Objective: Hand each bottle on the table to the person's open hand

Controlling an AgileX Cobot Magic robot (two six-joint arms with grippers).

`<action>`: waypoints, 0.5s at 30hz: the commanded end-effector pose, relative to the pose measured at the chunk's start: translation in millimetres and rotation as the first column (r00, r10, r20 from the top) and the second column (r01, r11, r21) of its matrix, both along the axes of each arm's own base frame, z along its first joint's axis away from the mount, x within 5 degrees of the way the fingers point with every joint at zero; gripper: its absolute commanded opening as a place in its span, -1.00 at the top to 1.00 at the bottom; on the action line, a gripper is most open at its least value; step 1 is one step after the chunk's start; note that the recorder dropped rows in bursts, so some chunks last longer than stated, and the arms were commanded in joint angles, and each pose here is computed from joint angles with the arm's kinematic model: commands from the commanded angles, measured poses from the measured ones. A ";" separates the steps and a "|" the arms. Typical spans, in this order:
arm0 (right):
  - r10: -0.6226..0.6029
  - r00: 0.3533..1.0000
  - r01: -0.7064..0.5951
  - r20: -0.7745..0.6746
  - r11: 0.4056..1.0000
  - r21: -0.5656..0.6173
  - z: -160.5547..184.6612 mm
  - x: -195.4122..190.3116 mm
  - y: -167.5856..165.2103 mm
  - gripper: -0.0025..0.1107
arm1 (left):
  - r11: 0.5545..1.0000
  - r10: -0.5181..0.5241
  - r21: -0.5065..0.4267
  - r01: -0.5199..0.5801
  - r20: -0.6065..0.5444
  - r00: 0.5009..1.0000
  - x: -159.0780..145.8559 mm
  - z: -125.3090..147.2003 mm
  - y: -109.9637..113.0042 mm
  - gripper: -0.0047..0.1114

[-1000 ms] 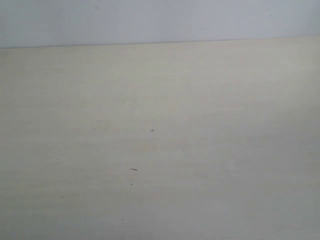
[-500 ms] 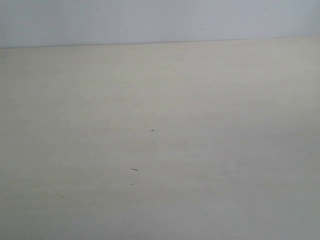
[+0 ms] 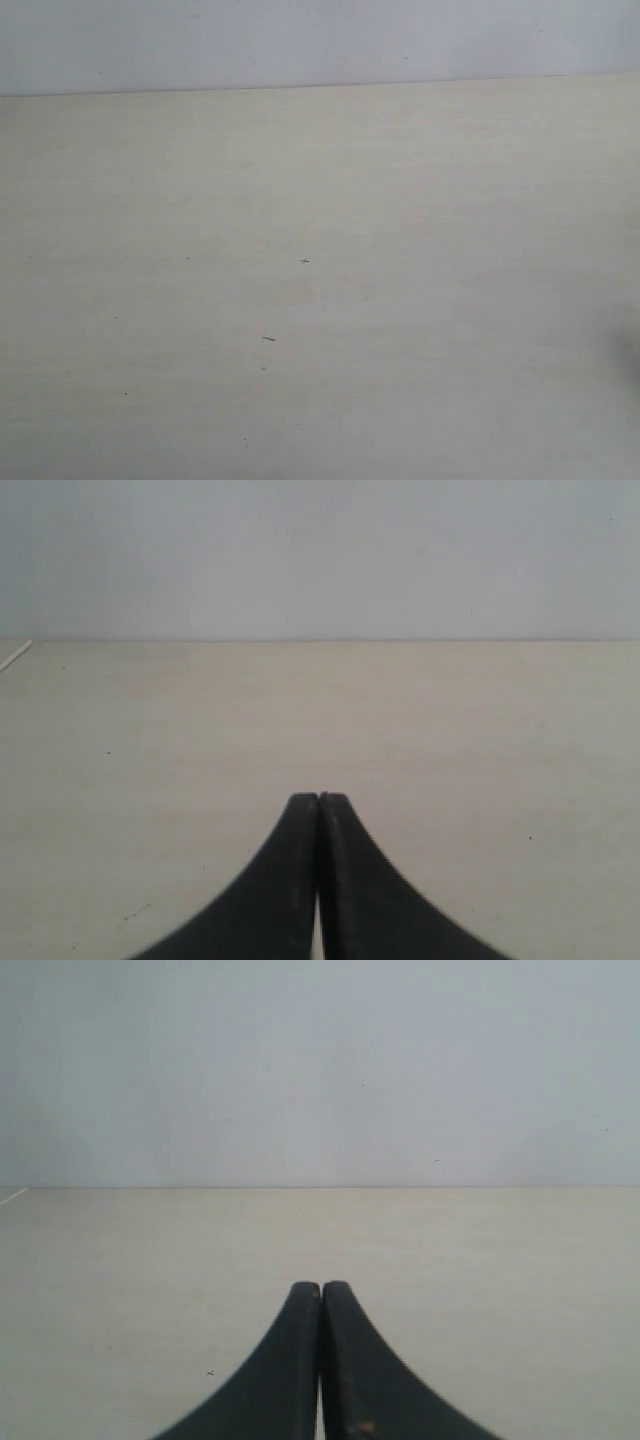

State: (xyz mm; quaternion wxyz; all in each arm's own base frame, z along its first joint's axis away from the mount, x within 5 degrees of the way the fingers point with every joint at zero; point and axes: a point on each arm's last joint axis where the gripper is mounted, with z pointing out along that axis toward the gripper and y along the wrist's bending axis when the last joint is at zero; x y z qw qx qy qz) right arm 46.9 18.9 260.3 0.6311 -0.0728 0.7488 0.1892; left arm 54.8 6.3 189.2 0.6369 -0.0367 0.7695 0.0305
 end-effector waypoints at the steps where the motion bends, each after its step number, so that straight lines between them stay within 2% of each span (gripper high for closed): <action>1: -0.002 1.000 0.002 0.007 1.000 -0.009 -0.9 -0.2 -0.4 0.96 | 1.000 0.007 -0.027 -0.007 -0.018 1.000 -0.6 -2.7 0.0 0.88; 15: -0.002 1.000 0.002 0.007 1.000 -0.009 -0.9 -0.2 -0.4 0.96 | 1.000 0.007 -0.021 -0.007 -0.027 1.000 -0.8 -3.5 0.1 0.88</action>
